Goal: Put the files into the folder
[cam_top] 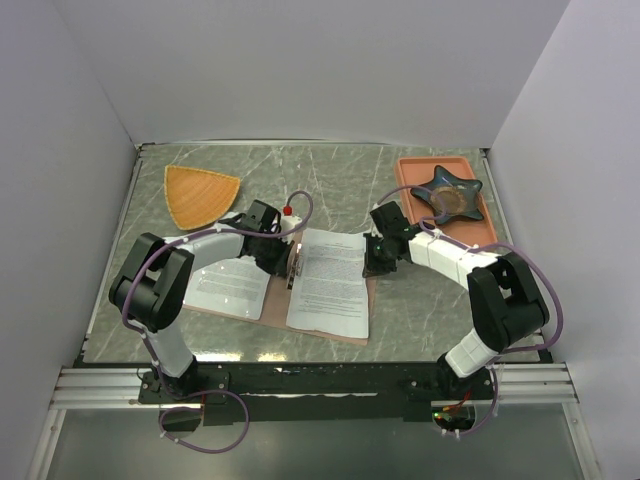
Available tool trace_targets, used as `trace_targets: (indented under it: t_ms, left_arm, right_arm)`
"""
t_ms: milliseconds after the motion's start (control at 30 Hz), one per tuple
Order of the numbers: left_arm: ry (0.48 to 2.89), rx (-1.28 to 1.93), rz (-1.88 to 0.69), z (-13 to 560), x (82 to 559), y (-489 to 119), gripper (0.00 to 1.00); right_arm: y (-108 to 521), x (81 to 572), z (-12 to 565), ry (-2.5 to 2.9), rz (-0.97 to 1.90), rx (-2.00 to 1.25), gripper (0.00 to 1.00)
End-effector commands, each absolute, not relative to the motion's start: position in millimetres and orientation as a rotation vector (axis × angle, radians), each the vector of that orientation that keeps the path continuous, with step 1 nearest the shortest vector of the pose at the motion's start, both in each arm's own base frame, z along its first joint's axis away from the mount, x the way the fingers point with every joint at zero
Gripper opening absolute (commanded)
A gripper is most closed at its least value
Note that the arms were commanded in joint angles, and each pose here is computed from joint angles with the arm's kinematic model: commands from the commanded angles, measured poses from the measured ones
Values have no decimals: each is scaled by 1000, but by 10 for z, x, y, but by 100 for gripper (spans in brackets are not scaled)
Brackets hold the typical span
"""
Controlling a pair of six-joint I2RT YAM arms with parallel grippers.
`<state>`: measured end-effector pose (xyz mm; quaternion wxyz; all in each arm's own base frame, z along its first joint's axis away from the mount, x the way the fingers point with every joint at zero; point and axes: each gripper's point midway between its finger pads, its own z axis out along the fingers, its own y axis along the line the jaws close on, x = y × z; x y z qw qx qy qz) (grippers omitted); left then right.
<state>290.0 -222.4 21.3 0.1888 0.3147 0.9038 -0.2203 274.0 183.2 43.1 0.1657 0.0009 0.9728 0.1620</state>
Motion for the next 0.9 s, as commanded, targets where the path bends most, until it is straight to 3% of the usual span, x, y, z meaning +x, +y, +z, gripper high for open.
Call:
trace_targets:
  t_ms: [0, 867]
  left_arm:
    - [2581, 922, -645, 202, 2724, -2221, 5]
    - [2553, 1030, -714, 364, 2480, -2453, 5]
  right_arm:
    - [1827, 2788, 431, 2758, 420, 24, 0]
    - [1526, 2600, 326, 2803, 239, 56, 2]
